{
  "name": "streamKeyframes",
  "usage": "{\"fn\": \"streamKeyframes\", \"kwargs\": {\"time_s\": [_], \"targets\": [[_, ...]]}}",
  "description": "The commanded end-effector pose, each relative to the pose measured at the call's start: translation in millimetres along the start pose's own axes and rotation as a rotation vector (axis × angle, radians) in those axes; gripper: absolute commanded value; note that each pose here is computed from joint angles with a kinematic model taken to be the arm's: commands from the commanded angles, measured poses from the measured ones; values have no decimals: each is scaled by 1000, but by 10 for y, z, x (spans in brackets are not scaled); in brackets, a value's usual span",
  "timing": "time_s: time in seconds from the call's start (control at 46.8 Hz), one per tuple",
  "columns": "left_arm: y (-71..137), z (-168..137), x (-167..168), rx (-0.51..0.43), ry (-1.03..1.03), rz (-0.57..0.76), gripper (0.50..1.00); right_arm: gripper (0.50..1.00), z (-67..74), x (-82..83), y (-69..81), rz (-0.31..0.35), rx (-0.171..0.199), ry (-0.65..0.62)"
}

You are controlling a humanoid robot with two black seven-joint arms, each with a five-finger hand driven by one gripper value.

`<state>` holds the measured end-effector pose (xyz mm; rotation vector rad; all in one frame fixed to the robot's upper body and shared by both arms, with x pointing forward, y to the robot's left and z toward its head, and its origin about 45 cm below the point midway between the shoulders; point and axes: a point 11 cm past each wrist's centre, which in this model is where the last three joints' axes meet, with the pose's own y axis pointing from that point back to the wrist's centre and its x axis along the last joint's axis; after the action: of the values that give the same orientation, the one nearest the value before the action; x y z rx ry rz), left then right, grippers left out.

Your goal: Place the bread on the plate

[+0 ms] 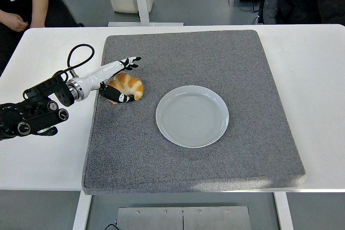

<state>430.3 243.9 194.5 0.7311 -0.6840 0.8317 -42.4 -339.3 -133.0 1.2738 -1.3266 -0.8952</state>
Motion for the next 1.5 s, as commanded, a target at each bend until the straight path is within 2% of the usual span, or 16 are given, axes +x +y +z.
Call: {"fn": "streamKeyframes", "kwargs": {"time_s": [0.0,0.128,0.363,0.449,0.598,0.791,1.346,1.474], "targets": [[11,-21,-27,4,-1,-6,865,1000,0,0,0,0,0,0],[15,-27,-41,4,-5,-10,806,1000,9,0,2,1,-1,0],[17,-20,14,0,-11,-3,646,1000,9,0,2,1,-1,0],[18,-14,73,0,-13,9,613,1000,9,0,2,1,-2,2],[-14,73,233,-19,-33,34,503,1000,9,0,2,1,-2,2],[0,118,445,-32,-55,61,500,1000,9,0,2,1,-2,2],[14,172,621,-49,-75,74,500,1000,1,1,0,1,0,2],[43,198,804,-49,-83,89,500,1000,1,1,0,1,0,2]]}}
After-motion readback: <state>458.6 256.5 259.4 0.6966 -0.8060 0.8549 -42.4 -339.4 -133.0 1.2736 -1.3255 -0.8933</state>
